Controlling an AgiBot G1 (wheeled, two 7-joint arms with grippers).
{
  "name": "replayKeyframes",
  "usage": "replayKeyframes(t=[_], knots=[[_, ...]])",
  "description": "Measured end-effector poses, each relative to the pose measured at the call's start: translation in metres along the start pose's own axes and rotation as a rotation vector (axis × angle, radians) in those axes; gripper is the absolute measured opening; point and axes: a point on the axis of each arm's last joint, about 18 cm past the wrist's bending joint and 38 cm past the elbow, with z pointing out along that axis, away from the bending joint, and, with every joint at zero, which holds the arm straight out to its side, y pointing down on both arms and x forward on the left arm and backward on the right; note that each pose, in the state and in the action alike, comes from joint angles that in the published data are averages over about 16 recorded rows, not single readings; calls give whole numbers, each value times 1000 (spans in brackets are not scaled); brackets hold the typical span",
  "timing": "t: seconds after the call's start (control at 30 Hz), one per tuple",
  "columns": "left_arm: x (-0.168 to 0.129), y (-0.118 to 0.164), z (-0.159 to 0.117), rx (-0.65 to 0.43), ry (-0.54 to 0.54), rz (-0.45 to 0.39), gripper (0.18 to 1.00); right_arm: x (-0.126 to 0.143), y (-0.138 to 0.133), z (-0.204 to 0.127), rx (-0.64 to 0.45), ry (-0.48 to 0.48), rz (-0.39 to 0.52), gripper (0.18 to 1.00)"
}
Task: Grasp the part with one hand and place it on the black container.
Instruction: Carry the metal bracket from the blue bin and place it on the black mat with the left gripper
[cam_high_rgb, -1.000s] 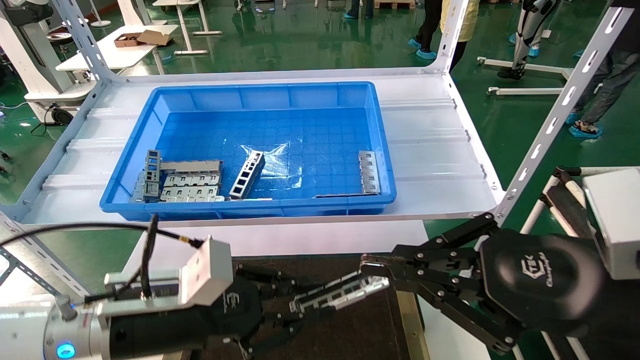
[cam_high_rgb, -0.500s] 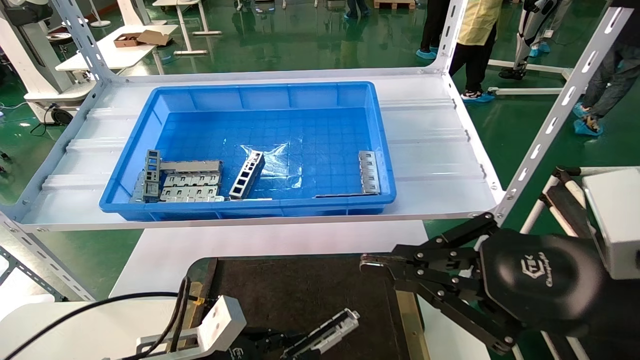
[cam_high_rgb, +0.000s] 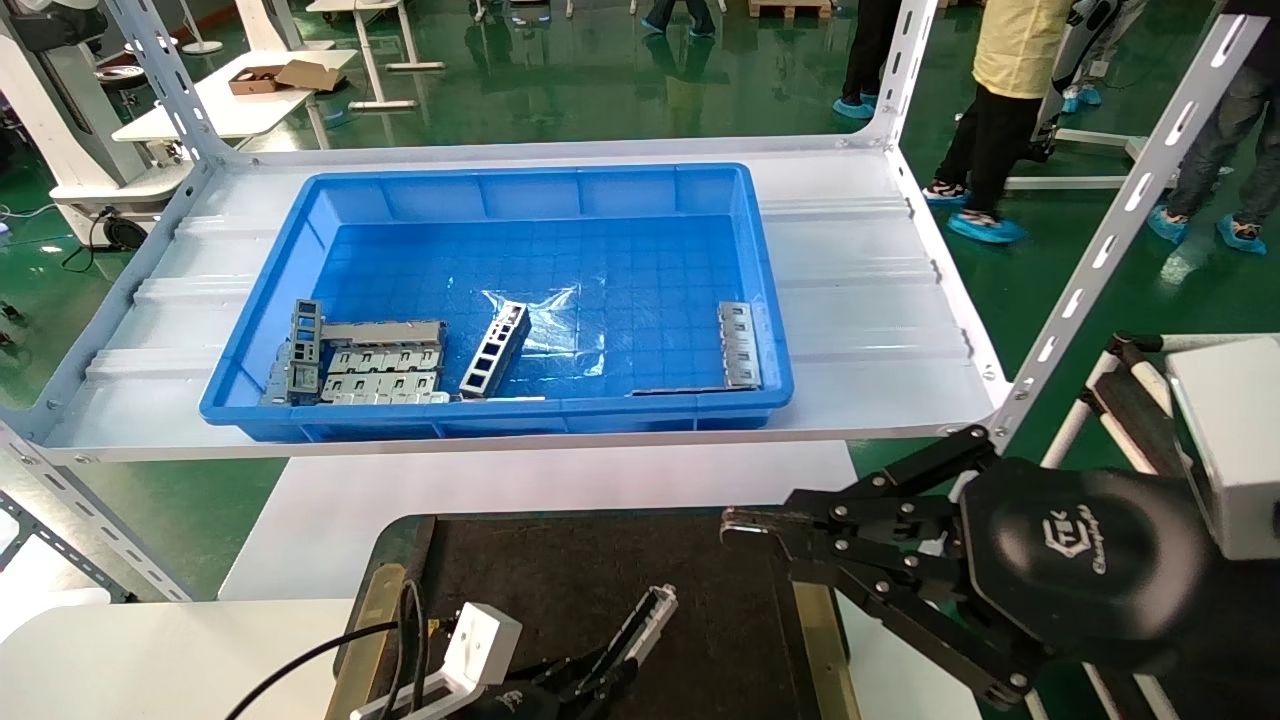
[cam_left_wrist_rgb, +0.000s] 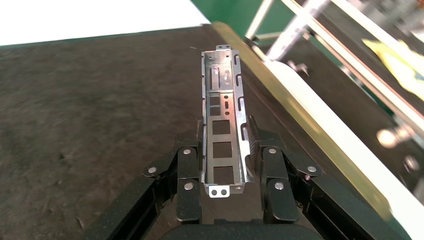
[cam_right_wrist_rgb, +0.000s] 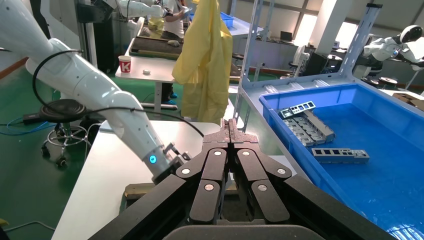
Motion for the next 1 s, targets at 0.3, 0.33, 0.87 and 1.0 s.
replayKeyframes(t=[0.3,0.33,0.87,1.0], knots=[[-4,10,33,50,-129,-139,357,0,0,0,0,0,0,191],[-4,10,37,55,-141,-153,357,0,0,0,0,0,0,191],[-3,16,75,112,-284,-339,357,0,0,0,0,0,0,191],[-2,19,77,111,-311,-373,357,0,0,0,0,0,0,191]])
